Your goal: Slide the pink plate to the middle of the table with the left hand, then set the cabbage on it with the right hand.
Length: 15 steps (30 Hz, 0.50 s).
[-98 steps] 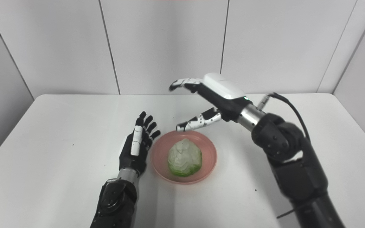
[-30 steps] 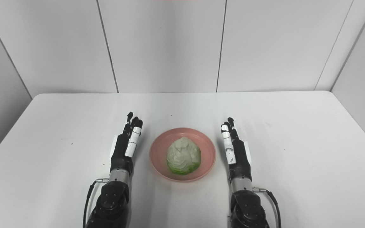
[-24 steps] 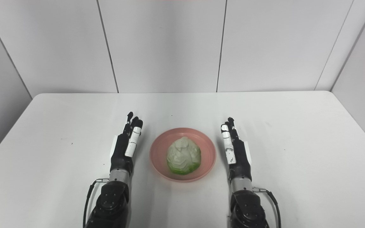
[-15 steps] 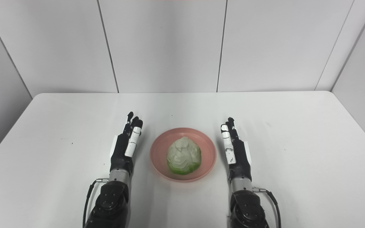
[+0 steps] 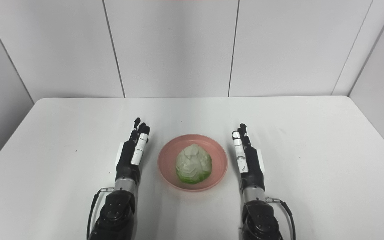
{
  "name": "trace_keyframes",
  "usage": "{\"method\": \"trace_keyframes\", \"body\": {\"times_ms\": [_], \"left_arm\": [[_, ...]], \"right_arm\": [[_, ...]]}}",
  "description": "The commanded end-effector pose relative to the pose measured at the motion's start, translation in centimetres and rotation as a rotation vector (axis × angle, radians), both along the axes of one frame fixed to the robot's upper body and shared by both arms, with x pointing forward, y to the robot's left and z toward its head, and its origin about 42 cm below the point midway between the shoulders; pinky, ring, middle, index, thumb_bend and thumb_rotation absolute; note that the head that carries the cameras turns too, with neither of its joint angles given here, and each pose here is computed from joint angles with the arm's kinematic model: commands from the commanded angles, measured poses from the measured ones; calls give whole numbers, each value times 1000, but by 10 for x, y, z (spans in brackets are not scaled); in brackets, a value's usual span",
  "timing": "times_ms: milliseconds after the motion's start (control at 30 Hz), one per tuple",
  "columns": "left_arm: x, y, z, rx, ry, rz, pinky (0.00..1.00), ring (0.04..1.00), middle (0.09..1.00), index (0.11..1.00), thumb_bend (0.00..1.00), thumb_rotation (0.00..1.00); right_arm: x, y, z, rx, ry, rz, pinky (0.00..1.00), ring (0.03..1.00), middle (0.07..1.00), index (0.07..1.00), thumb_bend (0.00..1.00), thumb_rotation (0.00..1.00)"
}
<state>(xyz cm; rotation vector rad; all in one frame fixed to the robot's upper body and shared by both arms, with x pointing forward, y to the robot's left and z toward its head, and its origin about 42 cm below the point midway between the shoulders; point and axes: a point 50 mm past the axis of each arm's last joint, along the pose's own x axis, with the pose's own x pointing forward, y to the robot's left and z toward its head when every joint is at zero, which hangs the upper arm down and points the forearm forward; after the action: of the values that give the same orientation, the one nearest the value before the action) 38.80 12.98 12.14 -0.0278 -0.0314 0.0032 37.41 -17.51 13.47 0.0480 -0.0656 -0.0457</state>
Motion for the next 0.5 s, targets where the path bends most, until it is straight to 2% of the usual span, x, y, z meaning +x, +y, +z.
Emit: {"method": "trace_keyframes", "body": {"times_ms": [0, 467], "left_arm": [[3, 1, 8, 7, -22, -16, 1000, 977, 979, 1000, 845, 873], [5, 0, 9, 4, -21, -18, 1000, 977, 980, 1000, 844, 877]], "right_arm": [[-2, -1, 3, -6, -13, -11, 1000, 971, 970, 973, 820, 1000], [0, -2, 4, -5, -15, -10, 1000, 975, 971, 971, 815, 1000]]}}
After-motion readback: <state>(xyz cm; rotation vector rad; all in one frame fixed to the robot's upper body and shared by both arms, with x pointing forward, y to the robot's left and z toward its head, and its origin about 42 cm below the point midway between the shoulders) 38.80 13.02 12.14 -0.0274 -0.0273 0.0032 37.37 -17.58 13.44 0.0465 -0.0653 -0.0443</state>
